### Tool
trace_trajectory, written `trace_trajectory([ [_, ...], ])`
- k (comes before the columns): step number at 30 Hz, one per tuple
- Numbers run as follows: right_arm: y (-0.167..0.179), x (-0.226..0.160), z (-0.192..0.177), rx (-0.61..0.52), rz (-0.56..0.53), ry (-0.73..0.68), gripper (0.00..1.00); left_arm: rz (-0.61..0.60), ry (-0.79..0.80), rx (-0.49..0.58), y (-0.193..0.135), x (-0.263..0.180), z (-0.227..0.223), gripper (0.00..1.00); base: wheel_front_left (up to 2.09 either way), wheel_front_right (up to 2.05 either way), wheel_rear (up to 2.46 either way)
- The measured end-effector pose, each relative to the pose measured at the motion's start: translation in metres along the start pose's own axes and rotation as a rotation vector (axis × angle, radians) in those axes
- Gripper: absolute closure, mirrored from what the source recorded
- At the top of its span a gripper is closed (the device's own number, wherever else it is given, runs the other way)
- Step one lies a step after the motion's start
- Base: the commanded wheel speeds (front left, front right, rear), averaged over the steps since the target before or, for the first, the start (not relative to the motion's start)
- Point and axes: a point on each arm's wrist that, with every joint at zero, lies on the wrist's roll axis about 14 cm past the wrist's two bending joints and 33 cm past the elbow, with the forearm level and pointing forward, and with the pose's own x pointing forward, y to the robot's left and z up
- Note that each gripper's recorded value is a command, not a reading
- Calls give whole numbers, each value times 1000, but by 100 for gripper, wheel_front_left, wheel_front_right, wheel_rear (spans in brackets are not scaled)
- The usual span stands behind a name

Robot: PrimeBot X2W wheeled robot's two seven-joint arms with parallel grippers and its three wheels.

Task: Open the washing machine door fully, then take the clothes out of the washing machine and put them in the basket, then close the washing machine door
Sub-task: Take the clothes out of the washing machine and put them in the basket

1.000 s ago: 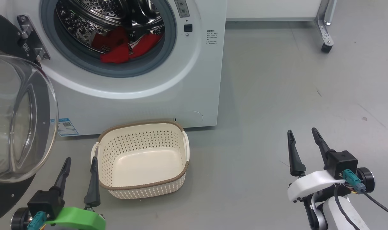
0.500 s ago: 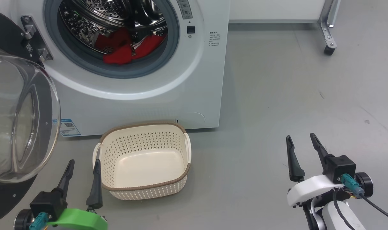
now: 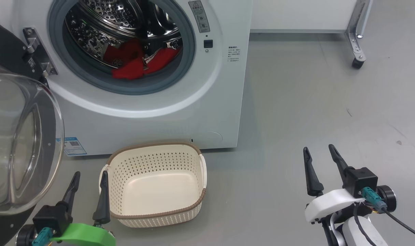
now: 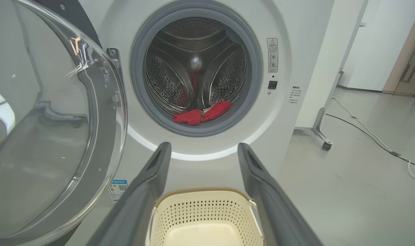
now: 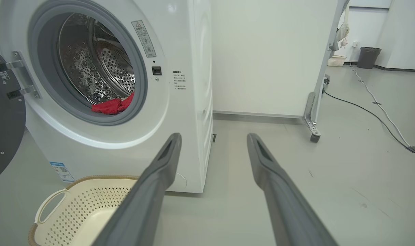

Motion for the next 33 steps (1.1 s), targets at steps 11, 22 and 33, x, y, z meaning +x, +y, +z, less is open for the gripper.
trace_trajectory([
  [11, 6, 0, -4, 4, 18, 11, 0, 9, -21, -6, 2, 0, 7, 0, 130, -118, -12],
  [22, 7, 0, -6, 5, 20, 18, 0, 18, -32, -4, 4, 1, 10, 0, 92, -92, 0],
  [33, 6, 1, -9, 8, 17, 26, 0, 19, -28, -19, 3, 2, 8, 0, 49, -49, 0],
])
